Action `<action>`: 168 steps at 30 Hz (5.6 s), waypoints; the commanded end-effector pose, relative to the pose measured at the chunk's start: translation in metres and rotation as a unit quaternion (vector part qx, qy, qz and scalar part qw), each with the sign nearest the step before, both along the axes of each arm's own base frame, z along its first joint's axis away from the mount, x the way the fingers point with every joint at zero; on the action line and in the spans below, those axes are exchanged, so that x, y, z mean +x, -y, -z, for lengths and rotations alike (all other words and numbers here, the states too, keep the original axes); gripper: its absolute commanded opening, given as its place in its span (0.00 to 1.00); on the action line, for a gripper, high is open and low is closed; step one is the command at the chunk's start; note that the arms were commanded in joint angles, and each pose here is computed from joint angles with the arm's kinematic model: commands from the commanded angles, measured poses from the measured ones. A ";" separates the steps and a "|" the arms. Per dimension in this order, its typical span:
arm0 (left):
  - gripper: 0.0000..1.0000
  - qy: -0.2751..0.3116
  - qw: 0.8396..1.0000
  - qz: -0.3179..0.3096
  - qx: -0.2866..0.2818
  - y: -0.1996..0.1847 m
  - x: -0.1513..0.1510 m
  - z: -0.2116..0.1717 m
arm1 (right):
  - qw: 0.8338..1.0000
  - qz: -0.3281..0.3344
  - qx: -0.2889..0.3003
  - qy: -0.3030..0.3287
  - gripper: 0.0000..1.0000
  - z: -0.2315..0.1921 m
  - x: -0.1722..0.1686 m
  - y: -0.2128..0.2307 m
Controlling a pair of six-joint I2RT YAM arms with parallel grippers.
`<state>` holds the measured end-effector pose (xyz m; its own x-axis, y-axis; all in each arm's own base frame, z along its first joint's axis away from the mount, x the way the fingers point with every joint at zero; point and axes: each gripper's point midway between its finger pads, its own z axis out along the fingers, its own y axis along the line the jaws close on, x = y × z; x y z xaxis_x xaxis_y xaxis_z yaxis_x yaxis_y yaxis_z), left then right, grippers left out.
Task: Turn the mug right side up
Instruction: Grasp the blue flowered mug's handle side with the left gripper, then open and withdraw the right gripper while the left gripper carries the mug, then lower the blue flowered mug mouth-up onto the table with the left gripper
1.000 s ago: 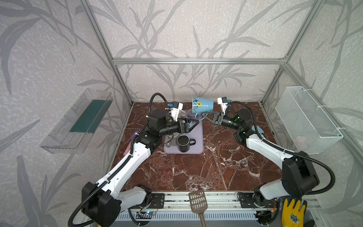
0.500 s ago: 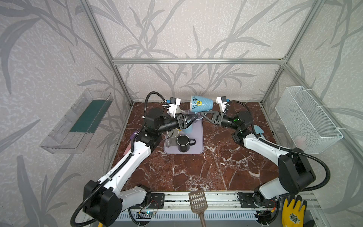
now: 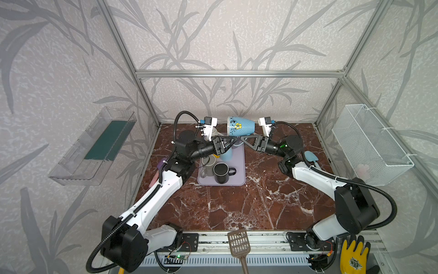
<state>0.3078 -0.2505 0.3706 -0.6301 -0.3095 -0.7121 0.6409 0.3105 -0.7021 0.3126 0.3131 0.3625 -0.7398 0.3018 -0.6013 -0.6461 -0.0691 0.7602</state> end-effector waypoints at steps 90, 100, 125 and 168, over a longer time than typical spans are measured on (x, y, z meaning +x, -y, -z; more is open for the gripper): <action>0.00 -0.065 0.903 -0.283 0.317 -0.135 0.048 0.067 | 0.960 0.127 -0.248 0.016 0.49 0.076 0.000 0.021; 0.00 -0.097 0.828 -0.343 0.433 -0.190 0.058 0.086 | 0.959 0.130 -0.250 0.014 0.49 0.073 -0.006 0.026; 0.00 -0.224 0.739 -0.334 0.540 -0.274 0.173 0.191 | 0.948 0.140 -0.285 0.007 0.55 0.076 -0.018 0.040; 0.00 -0.257 0.742 -0.236 0.573 -0.284 0.231 0.269 | 0.940 0.147 -0.309 0.011 0.56 0.078 -0.020 0.046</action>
<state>0.5332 0.0330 0.0936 -0.9299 0.0215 -0.3672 -0.0081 0.9968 0.0789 0.2932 0.2669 0.2640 -0.7047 0.0715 -0.7059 -0.5489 0.5755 0.6063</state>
